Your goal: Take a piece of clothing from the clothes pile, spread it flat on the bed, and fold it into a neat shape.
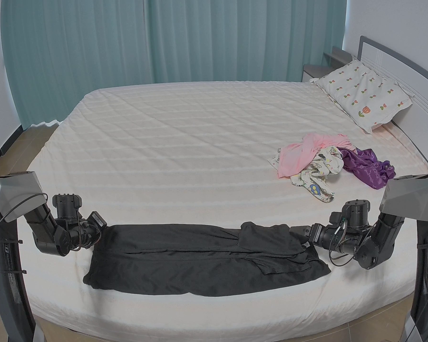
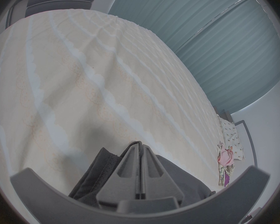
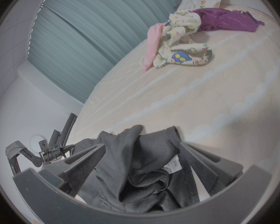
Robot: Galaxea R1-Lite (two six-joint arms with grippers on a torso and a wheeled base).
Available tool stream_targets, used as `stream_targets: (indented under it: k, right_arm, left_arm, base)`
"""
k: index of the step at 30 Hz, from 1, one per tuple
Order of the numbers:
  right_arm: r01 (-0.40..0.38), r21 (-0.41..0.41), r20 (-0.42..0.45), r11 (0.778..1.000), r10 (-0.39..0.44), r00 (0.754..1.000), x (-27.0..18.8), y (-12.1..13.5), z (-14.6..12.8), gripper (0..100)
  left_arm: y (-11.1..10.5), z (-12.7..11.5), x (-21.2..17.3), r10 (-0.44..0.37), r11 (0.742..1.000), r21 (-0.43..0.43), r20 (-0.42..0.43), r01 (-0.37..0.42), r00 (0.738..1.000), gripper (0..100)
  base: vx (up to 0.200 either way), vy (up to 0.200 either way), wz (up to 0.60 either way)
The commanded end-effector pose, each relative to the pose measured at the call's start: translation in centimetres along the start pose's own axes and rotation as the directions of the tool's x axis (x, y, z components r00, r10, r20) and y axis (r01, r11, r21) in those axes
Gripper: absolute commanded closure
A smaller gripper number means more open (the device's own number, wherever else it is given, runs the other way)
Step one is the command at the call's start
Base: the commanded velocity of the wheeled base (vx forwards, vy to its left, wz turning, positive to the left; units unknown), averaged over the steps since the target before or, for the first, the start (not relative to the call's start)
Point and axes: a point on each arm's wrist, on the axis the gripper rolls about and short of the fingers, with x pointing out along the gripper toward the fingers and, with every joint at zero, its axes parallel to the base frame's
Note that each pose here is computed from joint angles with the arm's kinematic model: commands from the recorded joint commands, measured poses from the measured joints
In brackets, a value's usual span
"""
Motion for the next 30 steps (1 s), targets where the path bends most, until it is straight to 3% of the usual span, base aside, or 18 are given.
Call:
stream_targets:
  k: [1, 5, 11, 19, 30]
  right_arm:
    - [0.002, 0.003, -0.002, 1.000, -0.002, 1.000, 1.1, -0.4, 0.3, 100]
    - [-0.001, 0.003, 0.019, 1.000, 0.001, 1.000, 1.3, -0.5, 0.9, 100]
    - [-0.001, 0.095, 0.064, 0.995, -0.005, 0.998, 1.3, -1.0, 2.1, 100]
    - [0.011, 0.158, 0.087, 0.987, -0.025, 0.996, 1.5, -2.1, 2.7, 100]
    - [0.015, 0.168, 0.093, 0.986, -0.031, 0.995, 1.7, -2.7, 2.3, 100]
  left_arm:
    - [0.0, 0.0, 0.0, 0.000, 1.000, -0.001, 0.001, 0.000, 1.000, 100]
    - [0.1, 0.0, 0.0, 0.002, 1.000, -0.003, -0.001, -0.002, 1.000, 100]
    - [0.1, 0.0, 0.0, 0.004, 1.000, -0.014, 0.003, -0.004, 1.000, 100]
    - [0.4, 0.4, -0.2, 0.022, 0.998, -0.055, 0.029, -0.021, 0.999, 100]
    - [0.8, 0.4, -0.3, 0.054, 0.997, -0.060, 0.050, -0.051, 0.997, 100]
  base:
    - [0.000, 0.000, 0.00]
    - [0.000, 0.000, 0.00]
    - [0.000, 0.000, 0.00]
    - [0.000, 0.000, 0.00]
    - [0.000, 0.000, 0.00]
